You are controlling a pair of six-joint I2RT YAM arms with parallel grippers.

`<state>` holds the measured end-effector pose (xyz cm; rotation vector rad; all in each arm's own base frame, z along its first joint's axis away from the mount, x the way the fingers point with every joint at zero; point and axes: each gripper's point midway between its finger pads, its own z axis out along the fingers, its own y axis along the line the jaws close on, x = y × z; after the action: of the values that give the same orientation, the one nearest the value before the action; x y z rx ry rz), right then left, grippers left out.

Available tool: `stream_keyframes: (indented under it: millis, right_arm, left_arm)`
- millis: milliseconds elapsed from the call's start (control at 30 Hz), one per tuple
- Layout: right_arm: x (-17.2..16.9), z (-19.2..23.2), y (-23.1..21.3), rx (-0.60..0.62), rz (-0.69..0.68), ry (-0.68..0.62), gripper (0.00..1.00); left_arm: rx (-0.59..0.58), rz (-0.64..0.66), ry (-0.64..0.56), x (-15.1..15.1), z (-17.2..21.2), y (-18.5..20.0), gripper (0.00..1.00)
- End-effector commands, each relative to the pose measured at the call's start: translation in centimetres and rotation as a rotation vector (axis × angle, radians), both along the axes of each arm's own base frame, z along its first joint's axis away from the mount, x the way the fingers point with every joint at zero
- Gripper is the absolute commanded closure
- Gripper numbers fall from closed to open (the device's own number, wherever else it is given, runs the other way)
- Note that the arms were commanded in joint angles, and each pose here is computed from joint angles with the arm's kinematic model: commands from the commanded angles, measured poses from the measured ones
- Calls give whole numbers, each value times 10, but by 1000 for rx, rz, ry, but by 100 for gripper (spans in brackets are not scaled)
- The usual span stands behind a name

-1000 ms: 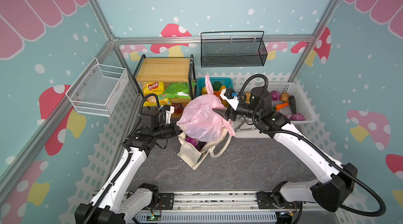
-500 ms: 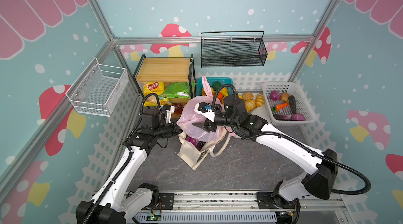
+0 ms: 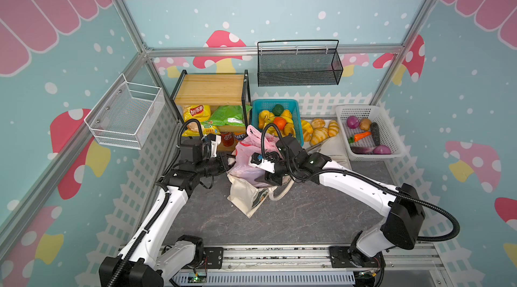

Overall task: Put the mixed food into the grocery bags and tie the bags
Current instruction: 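Lower the pink bag into the tote held open by the left gripper, then push the pink bag down into the tote with the right gripper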

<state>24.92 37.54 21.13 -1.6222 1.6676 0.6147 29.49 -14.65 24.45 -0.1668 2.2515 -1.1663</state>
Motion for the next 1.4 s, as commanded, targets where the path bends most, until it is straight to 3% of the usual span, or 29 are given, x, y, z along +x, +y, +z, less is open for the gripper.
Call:
stream_keyframes:
  millis: [0, 333, 433, 667, 800, 900, 1000, 1100, 1233, 1367]
  right_arm:
    - [-3, -46, -18, -196, 15, 58, 49]
    - [8, -80, -39, -417, -11, 56, 52]
    - [1, -40, -31, -295, 20, 9, 48]
    - [-21, 68, -6, 94, 96, -90, 27]
    - [-29, 107, -3, 231, 108, -115, 27]
    - [2, 125, -7, 255, -43, -128, 30]
    - [47, 113, -19, 181, -239, -106, 37]
    - [68, 85, -21, 100, -318, -50, 39]
    - [75, 52, -12, 26, -332, 43, 45]
    - [62, 13, -2, -59, -276, 127, 50]
  left_arm:
    - [12, 7, -82, 6, 18, 7, 100]
    - [86, 69, -136, 9, 23, 22, 100]
    - [95, 77, -153, 9, 27, 24, 100]
    - [80, 54, -131, 8, 20, 20, 100]
    - [69, 52, -131, 8, 20, 19, 100]
    - [58, 44, -132, 7, 22, 16, 100]
    - [47, 35, -137, 6, 23, 14, 100]
    - [29, 19, -138, 5, 24, 10, 100]
    - [14, -6, -138, 3, 25, 3, 100]
    - [6, -13, -143, 3, 28, 1, 100]
